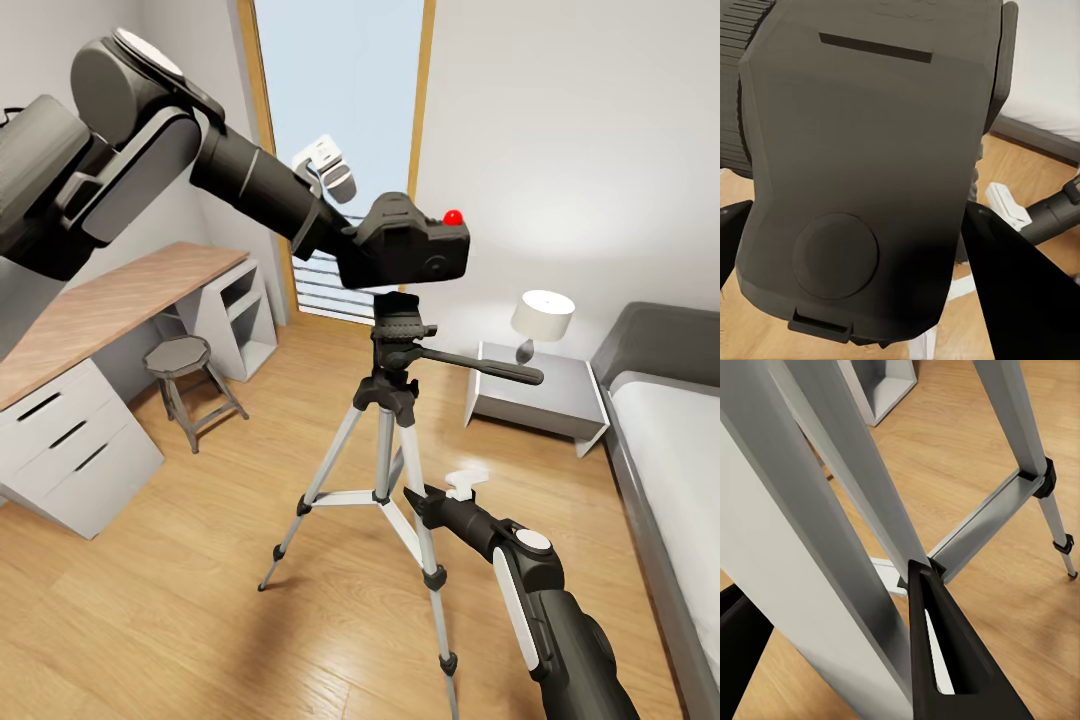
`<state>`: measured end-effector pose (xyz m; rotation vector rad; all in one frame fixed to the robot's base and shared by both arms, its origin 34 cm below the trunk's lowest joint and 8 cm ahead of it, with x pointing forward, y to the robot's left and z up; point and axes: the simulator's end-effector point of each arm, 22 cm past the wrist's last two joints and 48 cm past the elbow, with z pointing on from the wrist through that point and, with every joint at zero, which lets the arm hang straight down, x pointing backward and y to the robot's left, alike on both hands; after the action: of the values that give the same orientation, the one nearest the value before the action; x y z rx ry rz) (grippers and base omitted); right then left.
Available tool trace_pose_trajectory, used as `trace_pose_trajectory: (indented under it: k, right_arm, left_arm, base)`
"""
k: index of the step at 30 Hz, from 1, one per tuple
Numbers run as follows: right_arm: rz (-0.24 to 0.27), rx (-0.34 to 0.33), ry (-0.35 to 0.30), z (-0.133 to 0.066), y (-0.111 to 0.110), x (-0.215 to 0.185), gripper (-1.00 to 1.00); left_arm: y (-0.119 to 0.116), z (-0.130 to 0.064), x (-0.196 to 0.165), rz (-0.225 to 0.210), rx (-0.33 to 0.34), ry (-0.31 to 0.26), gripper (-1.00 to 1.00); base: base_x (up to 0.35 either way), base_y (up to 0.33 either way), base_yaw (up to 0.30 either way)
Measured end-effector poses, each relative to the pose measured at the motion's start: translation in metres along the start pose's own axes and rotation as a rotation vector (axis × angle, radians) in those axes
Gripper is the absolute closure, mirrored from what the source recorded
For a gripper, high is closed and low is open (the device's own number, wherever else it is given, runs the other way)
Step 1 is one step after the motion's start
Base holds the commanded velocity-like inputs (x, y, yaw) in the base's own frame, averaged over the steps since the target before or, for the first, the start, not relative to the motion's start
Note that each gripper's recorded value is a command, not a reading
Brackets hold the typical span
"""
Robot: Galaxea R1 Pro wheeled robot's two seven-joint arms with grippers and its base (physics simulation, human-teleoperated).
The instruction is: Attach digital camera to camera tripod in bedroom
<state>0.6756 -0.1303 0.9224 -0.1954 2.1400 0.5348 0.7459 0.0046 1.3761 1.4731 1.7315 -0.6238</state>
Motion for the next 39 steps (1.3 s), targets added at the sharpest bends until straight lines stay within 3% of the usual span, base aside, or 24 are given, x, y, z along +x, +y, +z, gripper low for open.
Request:
trace_pose_trajectory:
  k: [6, 22, 27, 29, 39]
  right_arm:
    - [0.0, 0.0, 0.0, 0.0, 0.0, 0.0, 1.0]
    - [-0.001, -0.001, 0.0, 0.0, 0.0, 0.0, 1.0]
    - [0.008, -0.001, -0.007, -0.002, -0.005, -0.001, 1.0]
    - [0.009, 0.0, -0.006, -0.001, -0.003, -0.001, 1.0]
    - [0.007, -0.001, -0.006, -0.002, -0.004, -0.001, 1.0]
  left_arm:
    - [0.001, 0.0, -0.002, 0.02, 0.0, -0.017, 1.0]
    - [0.002, 0.004, 0.003, 0.016, 0.002, -0.019, 1.0]
    - [0.014, 0.01, 0.015, -0.03, -0.029, 0.02, 1.0]
    - [0.009, 0.01, 0.015, -0.04, -0.01, 0.018, 1.0]
    - [-0.001, -0.001, -0.004, 0.027, 0.006, -0.04, 1.0]
  base:
    - [0.0, 0.0, 0.0]
    - [0.0, 0.0, 0.0]
    - [0.0, 0.0, 0.0]
    - [0.0, 0.0, 0.0]
    - [0.0, 0.0, 0.0]
